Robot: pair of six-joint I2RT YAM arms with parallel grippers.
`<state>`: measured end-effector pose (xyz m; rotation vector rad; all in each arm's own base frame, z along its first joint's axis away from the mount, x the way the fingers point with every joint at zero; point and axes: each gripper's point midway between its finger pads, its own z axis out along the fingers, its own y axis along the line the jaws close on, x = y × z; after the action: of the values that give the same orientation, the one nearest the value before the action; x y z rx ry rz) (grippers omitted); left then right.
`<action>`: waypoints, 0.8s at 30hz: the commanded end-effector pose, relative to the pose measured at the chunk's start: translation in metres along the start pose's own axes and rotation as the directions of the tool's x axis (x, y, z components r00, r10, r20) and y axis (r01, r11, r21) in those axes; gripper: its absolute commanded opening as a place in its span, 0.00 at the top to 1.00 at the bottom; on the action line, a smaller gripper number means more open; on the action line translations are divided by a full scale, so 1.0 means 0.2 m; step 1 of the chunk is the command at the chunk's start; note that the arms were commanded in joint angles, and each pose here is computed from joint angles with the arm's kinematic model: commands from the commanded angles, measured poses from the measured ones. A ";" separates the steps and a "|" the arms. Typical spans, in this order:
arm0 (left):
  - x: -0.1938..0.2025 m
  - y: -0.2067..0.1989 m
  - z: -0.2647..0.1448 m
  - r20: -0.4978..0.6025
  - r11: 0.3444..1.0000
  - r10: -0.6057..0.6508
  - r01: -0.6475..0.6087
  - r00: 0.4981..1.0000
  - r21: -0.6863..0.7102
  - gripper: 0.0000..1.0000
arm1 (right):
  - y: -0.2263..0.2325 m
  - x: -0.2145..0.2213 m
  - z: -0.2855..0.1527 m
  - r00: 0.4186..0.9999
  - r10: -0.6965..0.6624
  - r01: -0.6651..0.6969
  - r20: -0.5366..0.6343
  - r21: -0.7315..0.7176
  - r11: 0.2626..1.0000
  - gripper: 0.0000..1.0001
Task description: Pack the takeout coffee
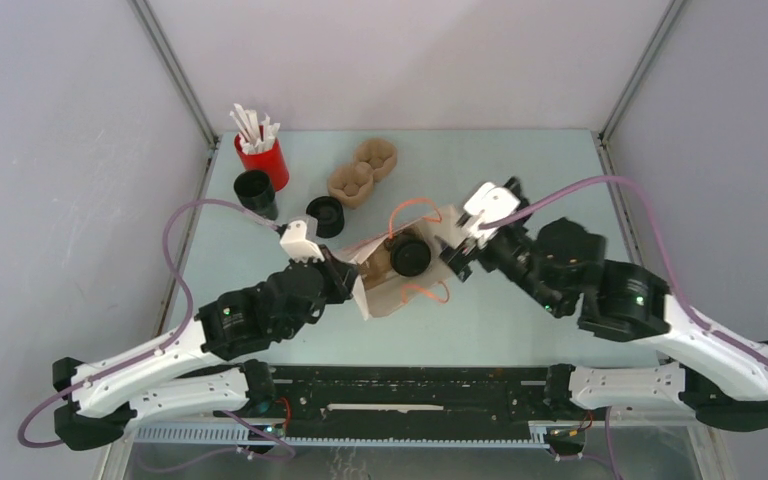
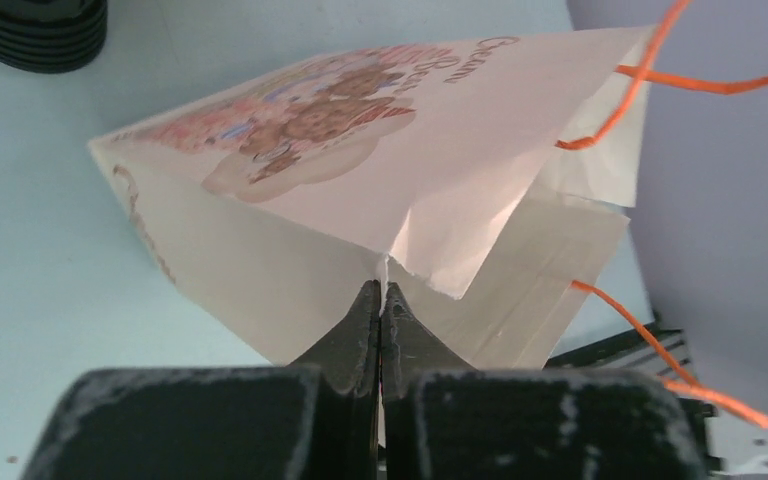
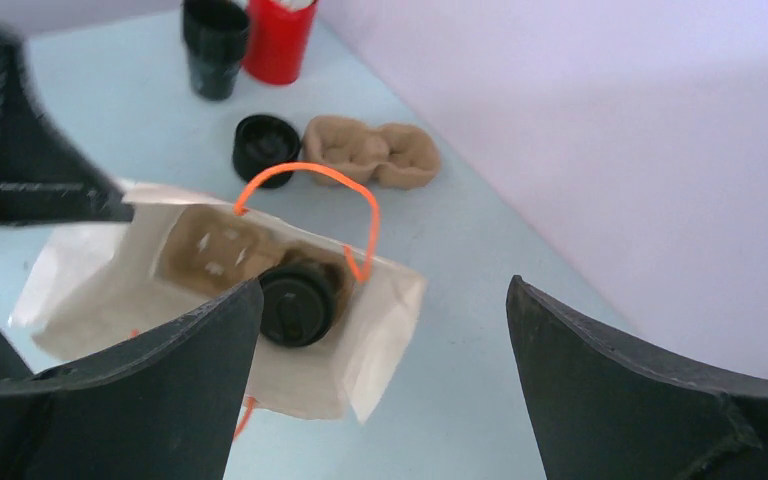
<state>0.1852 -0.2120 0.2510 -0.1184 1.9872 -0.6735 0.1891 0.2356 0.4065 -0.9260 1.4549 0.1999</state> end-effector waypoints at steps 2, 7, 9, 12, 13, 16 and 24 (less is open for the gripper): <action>-0.14 -0.13 -0.09 -0.009 0.972 -0.234 0.234 0.972 0.027 1.00 | -0.24 -0.03 -0.14 0.971 0.237 -0.240 0.036 0.158 0.958 0.00; -0.15 -0.14 -0.12 -0.043 0.917 -0.398 0.398 0.916 -0.003 1.00 | -0.26 0.02 -0.19 0.955 0.292 -0.296 0.053 0.134 0.946 0.00; -0.14 -0.12 -0.12 -0.053 0.881 -0.473 0.472 0.880 -0.024 1.00 | -0.26 0.04 -0.21 0.953 0.298 -0.303 0.055 0.130 0.944 0.00; -0.12 -0.07 -0.13 -0.049 0.814 -0.581 0.579 0.812 -0.047 1.00 | -0.24 0.07 -0.23 0.948 0.312 -0.317 0.057 0.111 0.942 0.00; -0.11 -0.05 -0.13 -0.042 0.789 -0.614 0.611 0.788 -0.061 1.00 | -0.23 0.07 -0.23 0.947 0.317 -0.322 0.056 0.101 0.941 0.01; -0.12 0.02 -0.15 0.001 0.698 -0.714 0.712 0.700 -0.077 0.99 | -0.19 0.11 -0.23 0.944 0.328 -0.330 0.035 0.080 0.941 0.00; -0.12 0.13 -0.17 0.074 0.663 -0.737 0.740 0.672 -0.111 0.75 | -0.14 0.18 -0.21 0.941 0.338 -0.337 -0.002 0.063 0.939 0.00</action>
<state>0.1664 -0.1796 0.2791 -0.9650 1.9680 -1.0867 0.1826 0.1752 0.3925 -0.6480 1.6094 0.3642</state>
